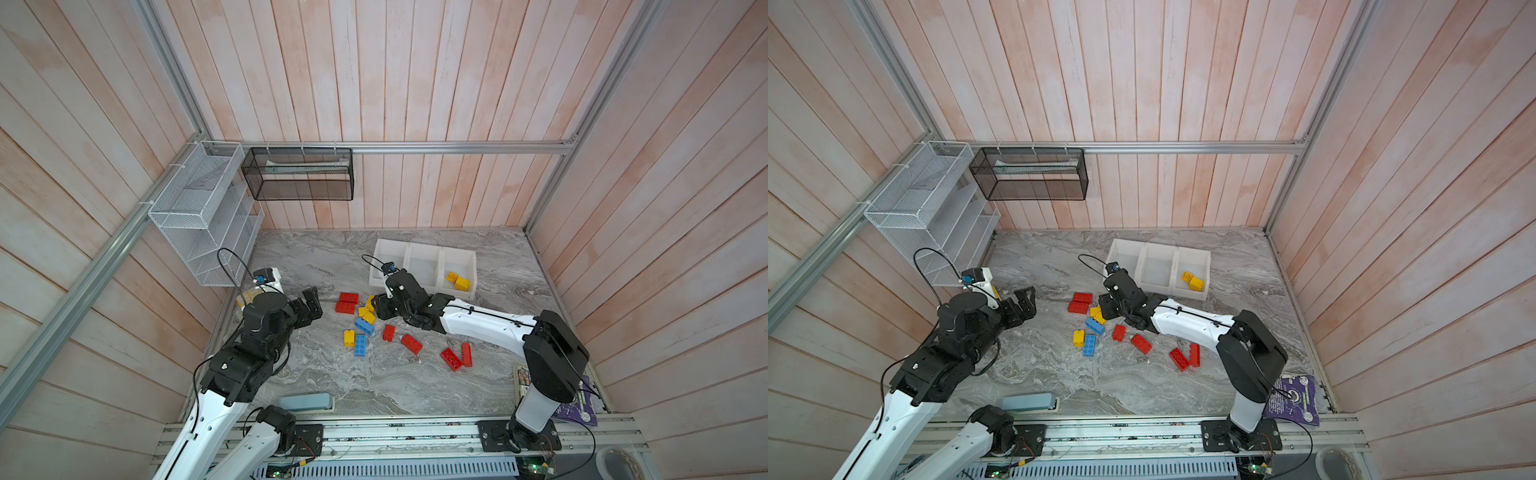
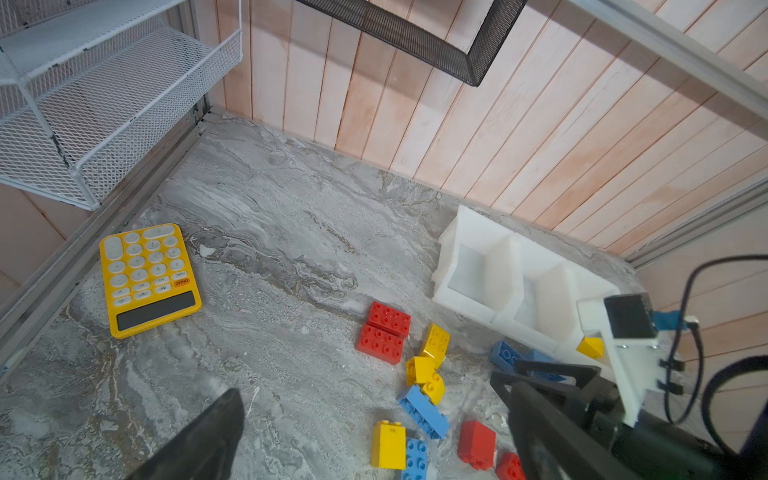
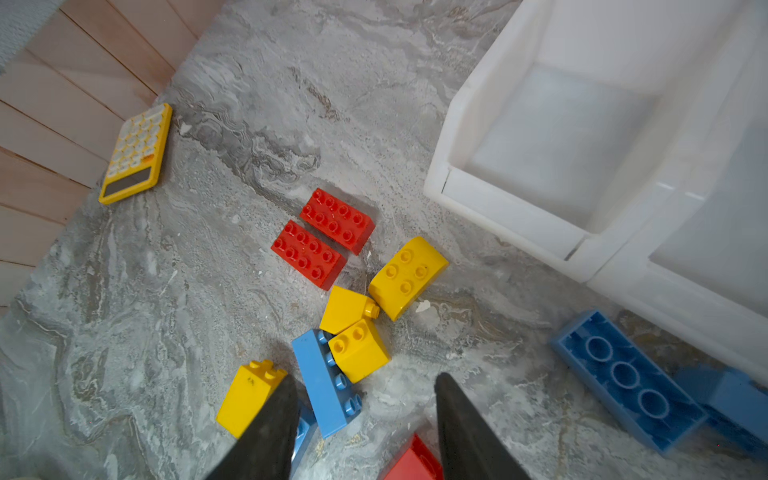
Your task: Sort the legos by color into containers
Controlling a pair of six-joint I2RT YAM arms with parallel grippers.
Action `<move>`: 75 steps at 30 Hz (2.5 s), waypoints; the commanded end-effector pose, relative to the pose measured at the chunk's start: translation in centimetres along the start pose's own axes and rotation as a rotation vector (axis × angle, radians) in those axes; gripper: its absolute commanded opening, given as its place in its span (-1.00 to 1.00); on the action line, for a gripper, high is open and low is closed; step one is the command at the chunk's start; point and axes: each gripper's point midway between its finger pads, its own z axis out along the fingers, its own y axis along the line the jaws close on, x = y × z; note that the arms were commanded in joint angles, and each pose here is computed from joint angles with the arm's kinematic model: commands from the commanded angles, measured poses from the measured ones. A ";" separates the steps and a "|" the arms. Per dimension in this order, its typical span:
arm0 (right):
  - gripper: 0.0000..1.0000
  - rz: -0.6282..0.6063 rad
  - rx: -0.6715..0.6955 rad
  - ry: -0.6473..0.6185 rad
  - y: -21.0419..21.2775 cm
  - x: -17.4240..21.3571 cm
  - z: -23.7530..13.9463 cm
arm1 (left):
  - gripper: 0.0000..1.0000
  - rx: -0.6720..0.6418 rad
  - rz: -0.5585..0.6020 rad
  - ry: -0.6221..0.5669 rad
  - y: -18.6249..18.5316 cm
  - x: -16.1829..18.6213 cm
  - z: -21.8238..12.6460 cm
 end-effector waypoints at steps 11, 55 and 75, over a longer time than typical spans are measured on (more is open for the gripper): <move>0.15 0.015 0.095 0.124 0.9 2.4 4.4 | 1.00 -0.038 0.045 0.051 1.5 3.2 2.0; -0.37 0.000 0.114 0.154 2.4 2.3 7.9 | 1.00 -0.016 0.042 0.030 1.7 2.9 1.8; -0.39 0.090 -0.038 0.028 0.5 -2.2 -1.1 | 1.00 -0.052 0.066 0.072 2.0 3.5 2.9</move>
